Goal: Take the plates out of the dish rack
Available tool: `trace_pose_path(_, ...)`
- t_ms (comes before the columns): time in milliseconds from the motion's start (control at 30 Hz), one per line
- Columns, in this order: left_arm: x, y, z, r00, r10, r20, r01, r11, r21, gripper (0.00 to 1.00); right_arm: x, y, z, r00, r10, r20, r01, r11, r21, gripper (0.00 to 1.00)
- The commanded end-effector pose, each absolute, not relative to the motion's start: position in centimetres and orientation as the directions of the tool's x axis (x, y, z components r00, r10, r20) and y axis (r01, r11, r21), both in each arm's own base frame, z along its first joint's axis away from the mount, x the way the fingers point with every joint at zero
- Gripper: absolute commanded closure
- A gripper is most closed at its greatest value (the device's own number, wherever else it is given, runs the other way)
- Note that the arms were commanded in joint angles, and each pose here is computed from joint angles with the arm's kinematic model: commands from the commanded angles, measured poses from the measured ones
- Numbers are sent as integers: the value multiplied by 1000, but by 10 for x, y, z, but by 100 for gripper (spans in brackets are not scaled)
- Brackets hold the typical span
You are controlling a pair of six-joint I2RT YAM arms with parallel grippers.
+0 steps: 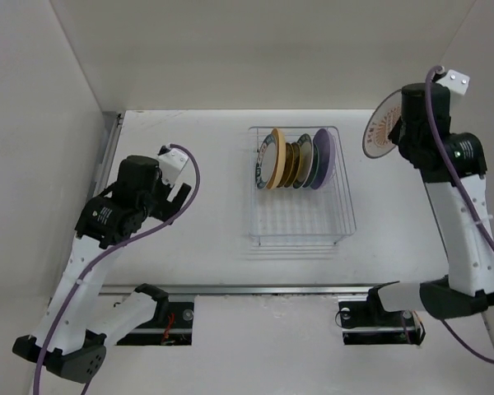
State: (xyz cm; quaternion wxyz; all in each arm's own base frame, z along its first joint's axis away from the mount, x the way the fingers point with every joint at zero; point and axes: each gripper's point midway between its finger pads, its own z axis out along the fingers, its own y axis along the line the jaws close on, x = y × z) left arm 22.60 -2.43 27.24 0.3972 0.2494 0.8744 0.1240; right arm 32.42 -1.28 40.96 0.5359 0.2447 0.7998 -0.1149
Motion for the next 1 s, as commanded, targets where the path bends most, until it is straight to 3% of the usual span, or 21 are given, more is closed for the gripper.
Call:
trace_pose_path(0,216,-64,296,-480,453,-751,443,864,238,3,311,30,403,-332,341,-880,318,918,236,100)
trace_pose_path(100,203,-107,297,-455,431,-779,615,785,75,3,309,117,379,-410,348,-843,-138,890,435,100)
trace_pose_path(200,192,-141,275,-477,430,-767,731,679,-74,4,294,171,337,-551,308,-776,-354,756,551,100)
trace_pose_path(300,203,-160,265,-515,380,-768,731,663,-162,4,284,208,348,-566,320,-760,-500,600,625,100)
trace_pose_path(567,233,-184,251,-583,272,-766,687,669,-285,3,270,254,333,-615,255,-746,-586,486,648,100)
trace_pose_path(867,241,-211,259,-611,214,-762,710,574,-408,13,263,284,300,-677,191,-710,-569,476,671,100)
trace_pose_path(967,240,-212,265,-597,203,-776,723,556,-411,22,260,290,299,-679,179,-712,-580,463,670,100)
